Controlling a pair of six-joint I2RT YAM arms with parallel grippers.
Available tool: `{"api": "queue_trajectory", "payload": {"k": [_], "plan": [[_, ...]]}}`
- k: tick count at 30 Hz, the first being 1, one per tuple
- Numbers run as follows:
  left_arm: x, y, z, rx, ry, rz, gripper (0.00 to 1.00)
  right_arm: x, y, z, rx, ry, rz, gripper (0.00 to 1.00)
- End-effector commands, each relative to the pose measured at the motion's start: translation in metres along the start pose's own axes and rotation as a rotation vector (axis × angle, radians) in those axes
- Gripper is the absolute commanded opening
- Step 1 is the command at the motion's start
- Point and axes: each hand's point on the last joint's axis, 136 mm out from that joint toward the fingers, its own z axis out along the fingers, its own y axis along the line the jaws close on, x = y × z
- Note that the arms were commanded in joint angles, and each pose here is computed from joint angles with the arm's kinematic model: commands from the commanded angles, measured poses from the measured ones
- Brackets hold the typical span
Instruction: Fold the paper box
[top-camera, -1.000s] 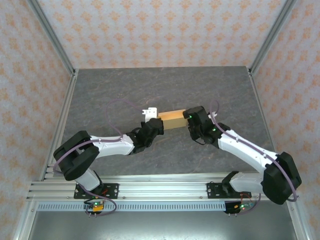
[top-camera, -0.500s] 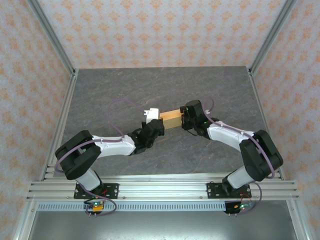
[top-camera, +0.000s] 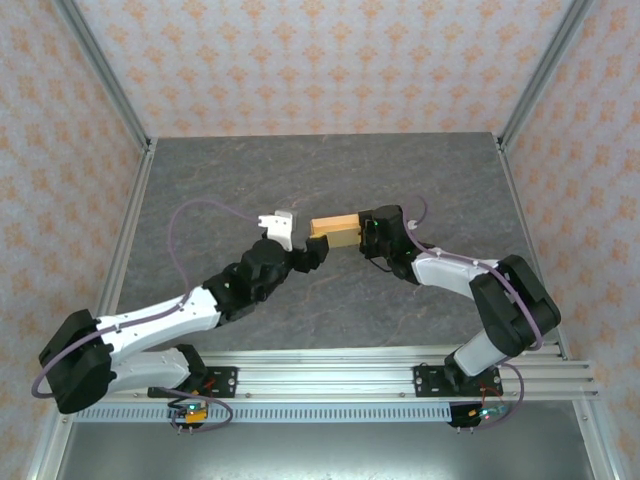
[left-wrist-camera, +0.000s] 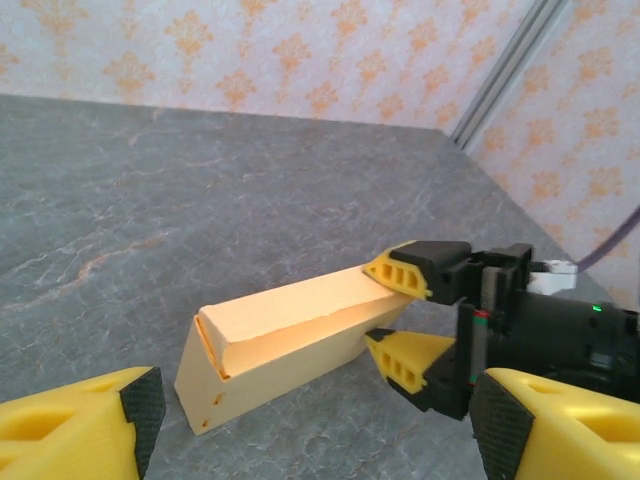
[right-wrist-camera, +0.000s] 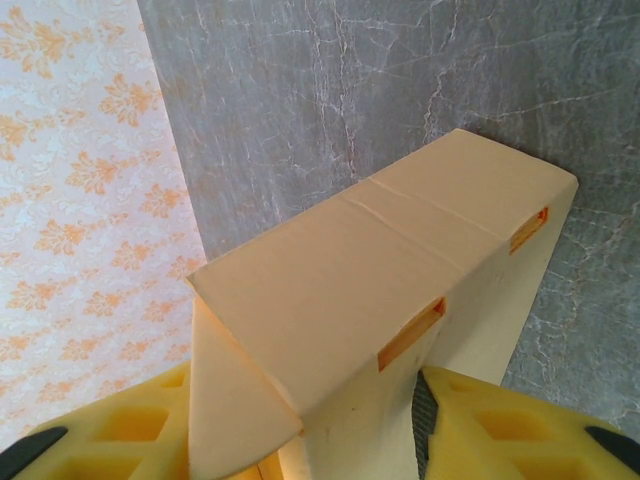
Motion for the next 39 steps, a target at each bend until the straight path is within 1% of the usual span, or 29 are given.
{"api": "queue_trajectory", "payload": {"k": [1, 7, 10, 12, 14, 16, 18, 23, 25, 26, 29, 33, 39], "plan": [[0.015, 0.016, 0.021, -0.036, 0.100, 0.031, 0.83, -0.024, -0.073, 0.000, 0.224, -0.081, -0.055, 0.48], [0.027, 0.048, 0.062, -0.111, 0.154, -0.002, 0.83, -0.021, -0.077, -0.007, 0.234, -0.068, -0.072, 0.48], [0.032, 0.058, 0.079, -0.131, 0.183, 0.022, 0.82, -0.019, -0.077, -0.007, 0.239, -0.053, -0.090, 0.48], [0.040, 0.066, 0.086, -0.165, 0.214, 0.040, 0.80, -0.018, -0.080, -0.007, 0.248, -0.050, -0.098, 0.48], [0.054, 0.070, 0.088, -0.173, 0.242, 0.019, 0.76, -0.017, -0.083, -0.007, 0.254, -0.046, -0.096, 0.48], [0.070, 0.071, 0.087, -0.147, 0.252, -0.022, 0.75, -0.017, -0.084, -0.007, 0.254, -0.042, -0.093, 0.48], [0.086, 0.076, 0.085, -0.149, 0.266, -0.045, 0.75, -0.017, -0.084, -0.007, 0.254, -0.041, -0.094, 0.48], [0.109, 0.093, 0.076, -0.194, 0.300, -0.029, 0.73, -0.013, -0.080, -0.002, 0.260, -0.026, -0.106, 0.49], [0.115, 0.097, 0.076, -0.208, 0.319, -0.001, 0.72, -0.010, -0.076, 0.000, 0.257, -0.011, -0.106, 0.55], [0.119, 0.100, 0.076, -0.216, 0.330, 0.019, 0.71, -0.008, -0.072, 0.002, 0.249, -0.004, -0.108, 0.58], [0.128, 0.111, 0.076, -0.256, 0.340, 0.063, 0.69, -0.002, -0.052, 0.005, 0.205, 0.038, -0.124, 0.65], [0.138, 0.116, 0.082, -0.267, 0.351, 0.085, 0.66, -0.001, -0.017, -0.004, 0.155, 0.073, -0.173, 0.67], [0.145, 0.117, 0.085, -0.272, 0.372, 0.097, 0.64, -0.004, 0.028, -0.035, 0.069, 0.089, -0.254, 0.68]]}}
